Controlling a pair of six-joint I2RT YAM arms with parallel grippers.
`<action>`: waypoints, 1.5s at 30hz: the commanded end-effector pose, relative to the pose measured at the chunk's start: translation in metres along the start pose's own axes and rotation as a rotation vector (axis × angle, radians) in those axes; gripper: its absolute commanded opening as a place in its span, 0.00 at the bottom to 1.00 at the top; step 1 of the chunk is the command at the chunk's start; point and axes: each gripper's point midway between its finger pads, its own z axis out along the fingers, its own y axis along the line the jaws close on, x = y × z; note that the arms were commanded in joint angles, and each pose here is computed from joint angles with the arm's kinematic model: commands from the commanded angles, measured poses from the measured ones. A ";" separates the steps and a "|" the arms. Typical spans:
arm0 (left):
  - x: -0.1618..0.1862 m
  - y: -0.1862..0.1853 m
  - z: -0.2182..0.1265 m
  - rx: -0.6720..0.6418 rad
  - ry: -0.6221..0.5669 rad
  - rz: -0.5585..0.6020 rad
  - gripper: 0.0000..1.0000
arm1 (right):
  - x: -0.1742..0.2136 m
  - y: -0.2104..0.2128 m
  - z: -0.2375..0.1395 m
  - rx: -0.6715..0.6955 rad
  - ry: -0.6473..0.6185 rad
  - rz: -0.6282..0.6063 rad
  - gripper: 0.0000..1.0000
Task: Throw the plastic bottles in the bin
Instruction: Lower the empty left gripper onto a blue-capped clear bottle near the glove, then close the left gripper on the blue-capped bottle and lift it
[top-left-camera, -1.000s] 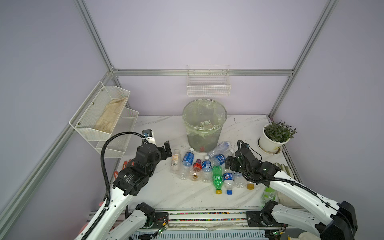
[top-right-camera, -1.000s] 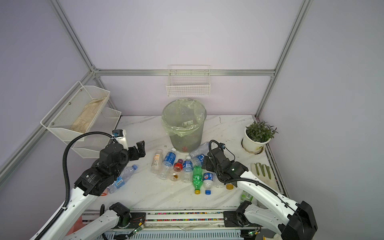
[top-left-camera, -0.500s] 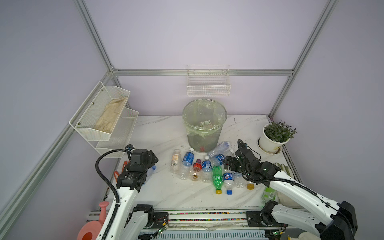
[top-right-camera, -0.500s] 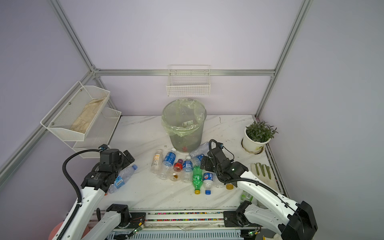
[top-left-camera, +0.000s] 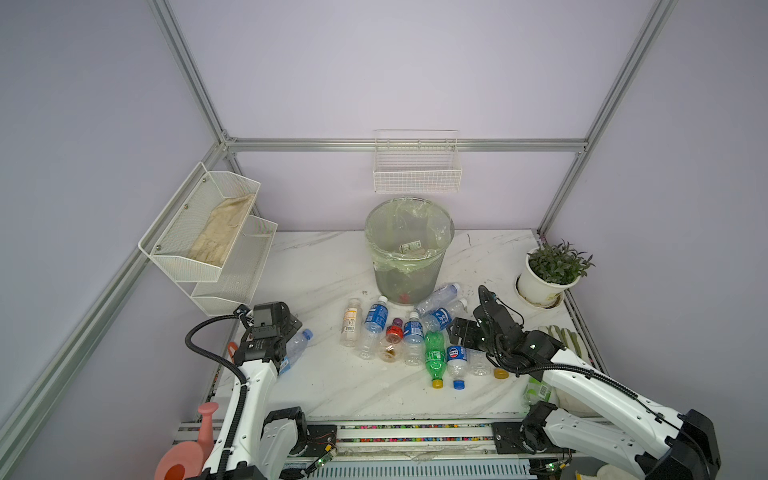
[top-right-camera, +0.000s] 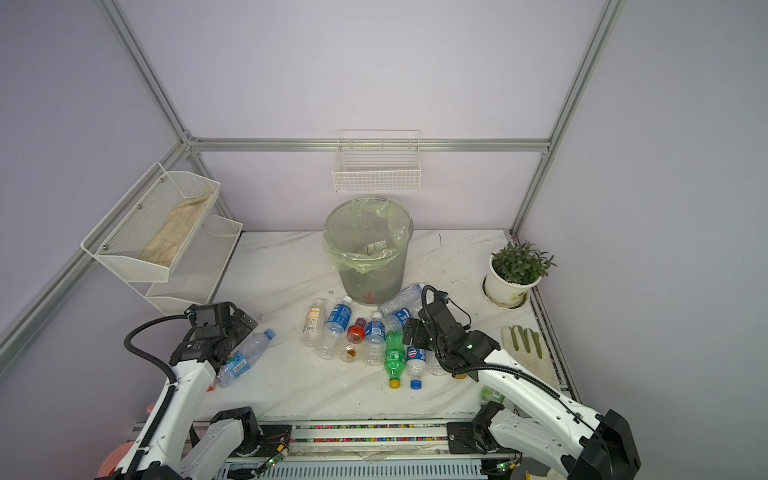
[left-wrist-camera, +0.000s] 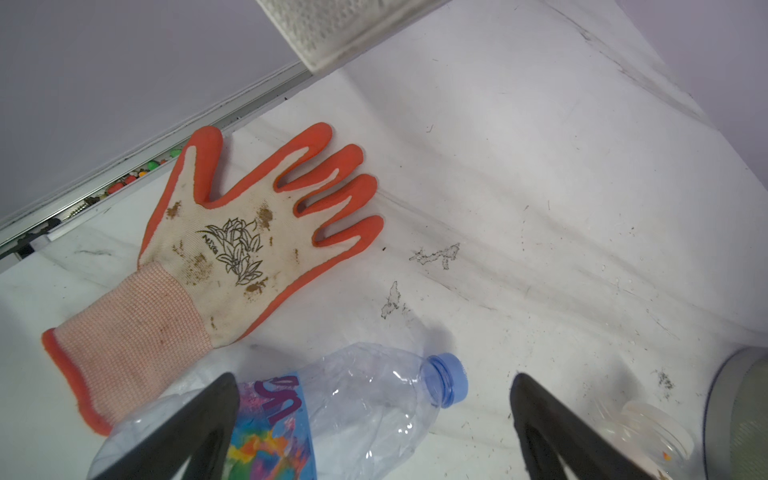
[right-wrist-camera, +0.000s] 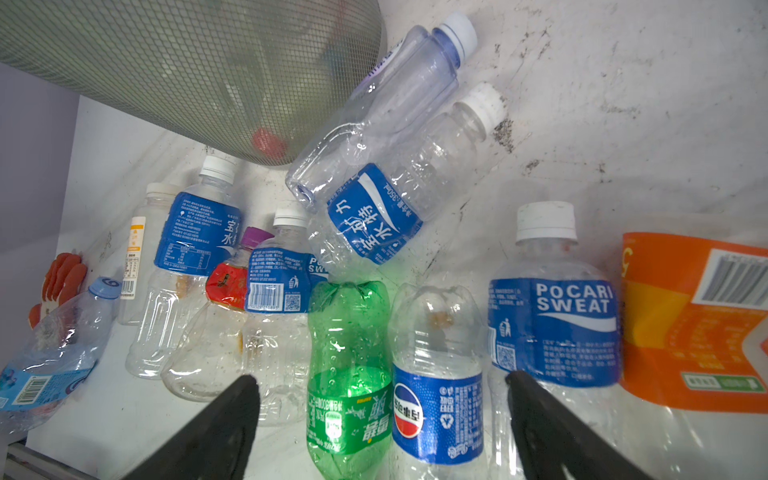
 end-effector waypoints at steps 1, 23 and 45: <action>-0.001 0.016 0.011 -0.056 -0.040 -0.040 1.00 | 0.003 0.000 0.000 -0.017 0.001 0.014 0.95; 0.053 0.027 0.035 -0.050 0.145 -0.162 1.00 | 0.010 0.000 0.008 -0.034 0.017 0.040 0.95; 0.106 0.004 0.041 0.061 0.294 -0.063 0.89 | 0.008 -0.002 0.004 -0.038 -0.005 0.050 0.95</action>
